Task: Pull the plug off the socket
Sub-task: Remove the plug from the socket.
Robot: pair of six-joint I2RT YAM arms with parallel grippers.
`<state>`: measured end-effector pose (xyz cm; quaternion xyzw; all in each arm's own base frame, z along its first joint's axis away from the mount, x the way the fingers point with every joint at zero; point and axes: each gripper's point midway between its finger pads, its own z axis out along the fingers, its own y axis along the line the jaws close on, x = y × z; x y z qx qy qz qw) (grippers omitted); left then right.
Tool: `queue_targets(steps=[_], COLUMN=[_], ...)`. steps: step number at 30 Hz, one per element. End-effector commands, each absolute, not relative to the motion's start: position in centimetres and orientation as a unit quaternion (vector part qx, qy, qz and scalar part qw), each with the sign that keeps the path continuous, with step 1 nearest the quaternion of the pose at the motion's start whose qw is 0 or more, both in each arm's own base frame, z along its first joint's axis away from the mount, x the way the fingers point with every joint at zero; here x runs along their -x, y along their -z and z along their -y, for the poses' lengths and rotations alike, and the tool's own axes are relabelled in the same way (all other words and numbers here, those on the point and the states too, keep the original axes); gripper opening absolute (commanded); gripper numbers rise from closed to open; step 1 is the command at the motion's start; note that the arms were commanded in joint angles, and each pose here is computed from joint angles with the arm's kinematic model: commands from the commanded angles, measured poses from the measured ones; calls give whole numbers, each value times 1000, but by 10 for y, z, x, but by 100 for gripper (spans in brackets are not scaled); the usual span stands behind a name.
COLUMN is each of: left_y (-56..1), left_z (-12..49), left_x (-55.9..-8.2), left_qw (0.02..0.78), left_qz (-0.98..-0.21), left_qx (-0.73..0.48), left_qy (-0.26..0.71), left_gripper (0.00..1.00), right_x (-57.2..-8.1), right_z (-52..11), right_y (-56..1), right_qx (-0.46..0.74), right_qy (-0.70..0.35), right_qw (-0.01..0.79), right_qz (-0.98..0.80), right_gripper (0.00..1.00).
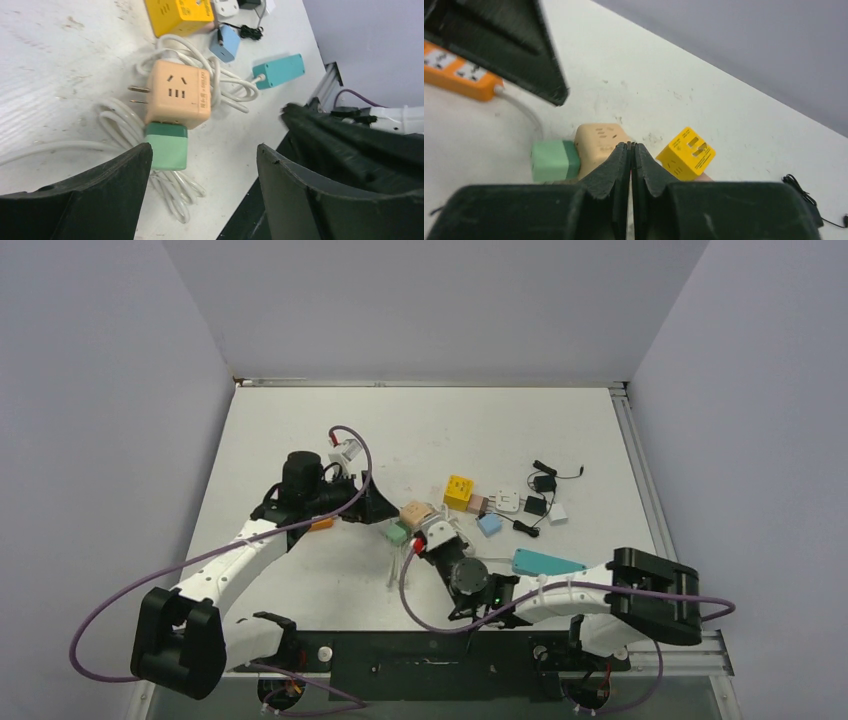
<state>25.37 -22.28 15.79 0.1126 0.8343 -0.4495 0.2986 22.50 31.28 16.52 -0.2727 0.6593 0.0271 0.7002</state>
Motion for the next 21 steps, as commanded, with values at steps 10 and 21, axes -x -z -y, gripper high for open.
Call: queue_targets(steps=[10, 21], left_y=[-154, -173], left_z=[176, 143], left_x=[-288, -297], left_qw=[361, 416], left_qz=[-865, -858], left_qx=[-51, -16], left_qy=[343, 302], left_gripper=[73, 74], right_x=[-258, -284], right_z=[-311, -347], right_y=[-170, -139], right_qx=[237, 267], right_qy=[-240, -248], right_qw=[611, 489], right_qz=[-716, -793], right_gripper=[50, 83])
